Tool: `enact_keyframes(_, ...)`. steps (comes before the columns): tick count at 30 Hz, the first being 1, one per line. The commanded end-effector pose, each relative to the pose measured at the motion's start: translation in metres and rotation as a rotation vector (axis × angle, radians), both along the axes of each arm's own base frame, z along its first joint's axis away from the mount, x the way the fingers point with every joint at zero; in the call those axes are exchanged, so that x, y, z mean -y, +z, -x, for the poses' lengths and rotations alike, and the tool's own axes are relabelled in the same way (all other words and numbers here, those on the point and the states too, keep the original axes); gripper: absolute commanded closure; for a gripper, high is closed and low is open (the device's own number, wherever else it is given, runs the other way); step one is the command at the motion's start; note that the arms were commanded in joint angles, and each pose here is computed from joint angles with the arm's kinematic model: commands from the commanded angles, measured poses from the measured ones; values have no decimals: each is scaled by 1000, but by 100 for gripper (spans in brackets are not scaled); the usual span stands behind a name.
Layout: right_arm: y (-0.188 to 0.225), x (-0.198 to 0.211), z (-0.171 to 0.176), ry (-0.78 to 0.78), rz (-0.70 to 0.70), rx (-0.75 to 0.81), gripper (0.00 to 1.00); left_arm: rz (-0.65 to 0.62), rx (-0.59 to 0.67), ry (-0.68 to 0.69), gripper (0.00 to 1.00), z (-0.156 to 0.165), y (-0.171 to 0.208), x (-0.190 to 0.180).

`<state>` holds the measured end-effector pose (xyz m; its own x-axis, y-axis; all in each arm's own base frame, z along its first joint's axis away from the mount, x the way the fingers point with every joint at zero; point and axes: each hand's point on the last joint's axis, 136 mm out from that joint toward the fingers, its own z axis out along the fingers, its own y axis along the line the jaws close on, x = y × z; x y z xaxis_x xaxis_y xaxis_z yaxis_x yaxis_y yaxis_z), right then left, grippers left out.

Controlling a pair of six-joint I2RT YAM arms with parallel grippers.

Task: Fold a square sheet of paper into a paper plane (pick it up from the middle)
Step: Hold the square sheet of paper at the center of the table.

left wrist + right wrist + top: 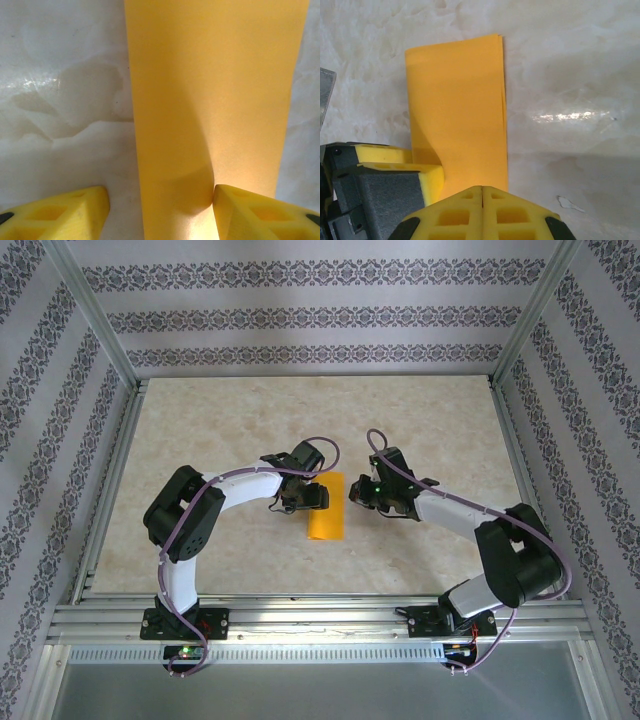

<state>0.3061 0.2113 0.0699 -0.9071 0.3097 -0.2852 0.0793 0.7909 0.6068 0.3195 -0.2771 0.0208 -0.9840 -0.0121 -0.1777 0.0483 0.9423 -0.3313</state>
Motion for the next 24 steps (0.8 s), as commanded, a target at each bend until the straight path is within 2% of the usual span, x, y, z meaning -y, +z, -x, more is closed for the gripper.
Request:
enact_keyframes(1,2,-1,0,-4,-4,12,97,-71,-125,-27,41,30,-53,-11)
enact_keyframes(6,-1,-15,1,45,-38,-21,96,-63,-123,-41,42,30,-52,-9)
enact_keyframes(18,-6,-10,0,21,-17,-34,95,-48,-130,-81,40,33,-56,-4)
enact_keyframes(24,-6,-11,0,19,-19,-36,95,-84,-136,-86,39,33,-58,-10)
